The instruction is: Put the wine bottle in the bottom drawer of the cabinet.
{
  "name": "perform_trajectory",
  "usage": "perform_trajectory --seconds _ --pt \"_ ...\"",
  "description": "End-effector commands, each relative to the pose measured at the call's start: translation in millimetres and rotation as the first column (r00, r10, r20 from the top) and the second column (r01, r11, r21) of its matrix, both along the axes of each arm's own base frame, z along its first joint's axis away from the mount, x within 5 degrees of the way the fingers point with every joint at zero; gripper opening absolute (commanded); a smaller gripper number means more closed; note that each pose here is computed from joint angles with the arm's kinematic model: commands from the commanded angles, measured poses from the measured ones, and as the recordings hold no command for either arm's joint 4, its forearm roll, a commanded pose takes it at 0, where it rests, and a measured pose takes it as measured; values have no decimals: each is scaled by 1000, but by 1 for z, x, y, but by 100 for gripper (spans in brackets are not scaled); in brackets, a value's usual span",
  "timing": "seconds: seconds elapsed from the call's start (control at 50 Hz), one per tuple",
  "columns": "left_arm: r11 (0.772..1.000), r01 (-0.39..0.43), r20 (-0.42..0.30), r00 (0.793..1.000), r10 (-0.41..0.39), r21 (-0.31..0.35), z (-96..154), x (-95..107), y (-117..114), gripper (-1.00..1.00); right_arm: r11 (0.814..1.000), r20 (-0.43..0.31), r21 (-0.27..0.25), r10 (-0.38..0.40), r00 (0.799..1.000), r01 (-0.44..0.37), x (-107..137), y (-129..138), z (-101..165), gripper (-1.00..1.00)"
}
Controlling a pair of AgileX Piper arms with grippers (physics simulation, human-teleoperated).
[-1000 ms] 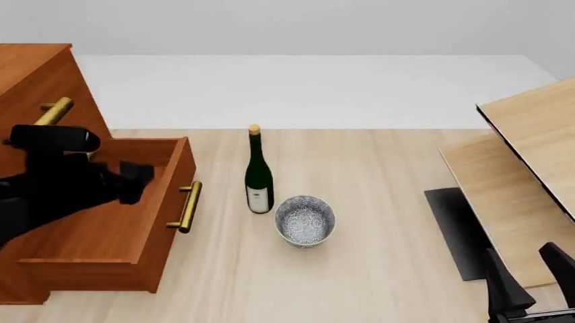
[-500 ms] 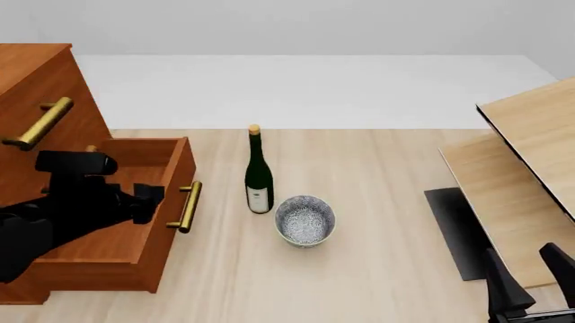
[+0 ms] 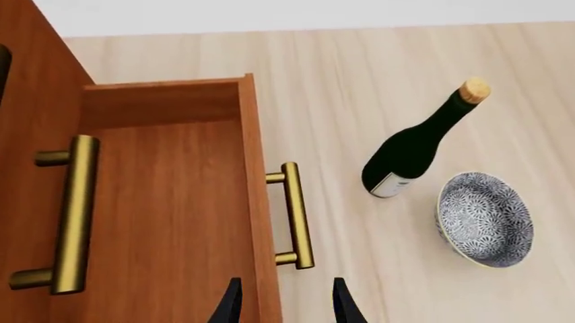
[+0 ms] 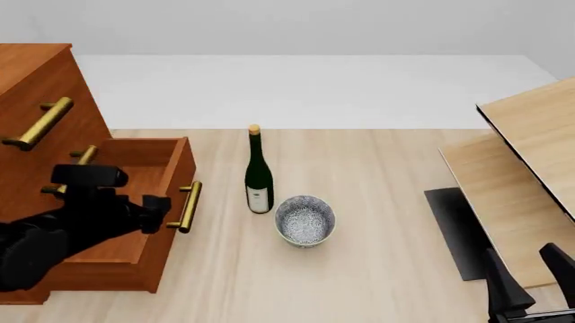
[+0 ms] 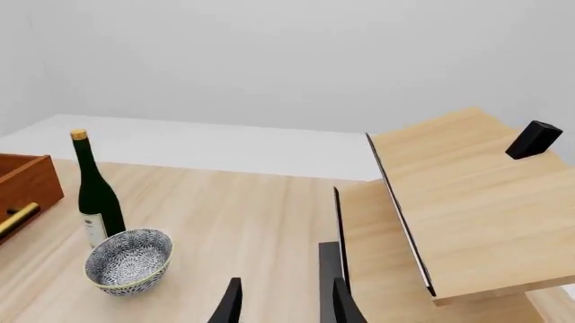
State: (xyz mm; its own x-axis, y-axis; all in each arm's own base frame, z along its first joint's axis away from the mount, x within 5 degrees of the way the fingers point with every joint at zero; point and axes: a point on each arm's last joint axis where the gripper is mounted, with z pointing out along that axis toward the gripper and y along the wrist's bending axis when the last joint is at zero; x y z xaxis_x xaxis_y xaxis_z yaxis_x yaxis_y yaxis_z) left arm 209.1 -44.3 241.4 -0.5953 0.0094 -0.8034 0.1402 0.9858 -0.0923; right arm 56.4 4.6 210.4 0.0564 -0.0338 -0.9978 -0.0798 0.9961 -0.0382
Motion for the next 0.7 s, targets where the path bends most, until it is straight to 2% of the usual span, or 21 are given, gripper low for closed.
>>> perform_trajectory --seconds 0.02,0.7 --pt "1000 -1 -10 1000 1 -3 -9 3 -1 100 1000 -1 1 -1 1000 1 0 0 0 100" --pt "1000 -6 -61 998 6 -5 -44 6 -3 100 1000 -3 2 -5 1000 5 0 0 0 100"
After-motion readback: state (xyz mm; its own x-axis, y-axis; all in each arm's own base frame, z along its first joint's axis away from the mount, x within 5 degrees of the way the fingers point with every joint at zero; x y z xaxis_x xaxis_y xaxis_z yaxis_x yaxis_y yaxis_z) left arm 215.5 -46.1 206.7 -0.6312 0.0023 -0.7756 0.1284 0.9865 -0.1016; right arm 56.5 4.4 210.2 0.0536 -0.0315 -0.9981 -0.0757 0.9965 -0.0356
